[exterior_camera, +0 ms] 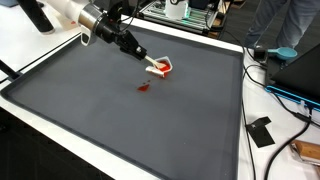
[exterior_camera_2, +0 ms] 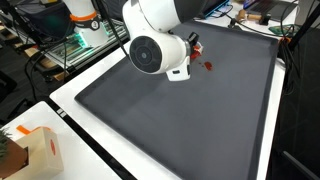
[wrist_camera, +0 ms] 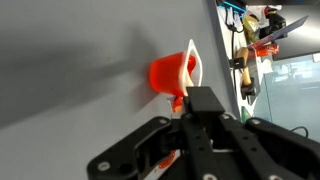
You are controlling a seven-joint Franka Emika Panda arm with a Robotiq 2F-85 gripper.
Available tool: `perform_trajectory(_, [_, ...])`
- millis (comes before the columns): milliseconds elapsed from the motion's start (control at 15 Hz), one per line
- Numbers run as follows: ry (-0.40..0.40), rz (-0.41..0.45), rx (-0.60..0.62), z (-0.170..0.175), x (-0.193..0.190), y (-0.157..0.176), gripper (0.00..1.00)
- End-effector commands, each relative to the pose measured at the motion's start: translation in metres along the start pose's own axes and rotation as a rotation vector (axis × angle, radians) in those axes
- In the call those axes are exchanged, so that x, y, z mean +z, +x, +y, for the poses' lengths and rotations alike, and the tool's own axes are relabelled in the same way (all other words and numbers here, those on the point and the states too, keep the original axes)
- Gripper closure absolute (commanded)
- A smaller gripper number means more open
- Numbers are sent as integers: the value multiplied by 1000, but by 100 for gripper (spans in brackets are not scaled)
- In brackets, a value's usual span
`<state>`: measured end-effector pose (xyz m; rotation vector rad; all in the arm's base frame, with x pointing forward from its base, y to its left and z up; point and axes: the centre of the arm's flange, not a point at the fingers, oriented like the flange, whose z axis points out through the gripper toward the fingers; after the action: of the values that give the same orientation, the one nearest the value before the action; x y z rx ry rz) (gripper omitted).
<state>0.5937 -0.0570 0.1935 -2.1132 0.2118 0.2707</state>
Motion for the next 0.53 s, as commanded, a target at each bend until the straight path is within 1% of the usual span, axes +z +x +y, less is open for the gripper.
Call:
perform_trajectory(0, [32, -14, 5, 4, -1, 0, 97])
perform_trajectory(467, [112, -21, -1, 20, -12, -4, 97])
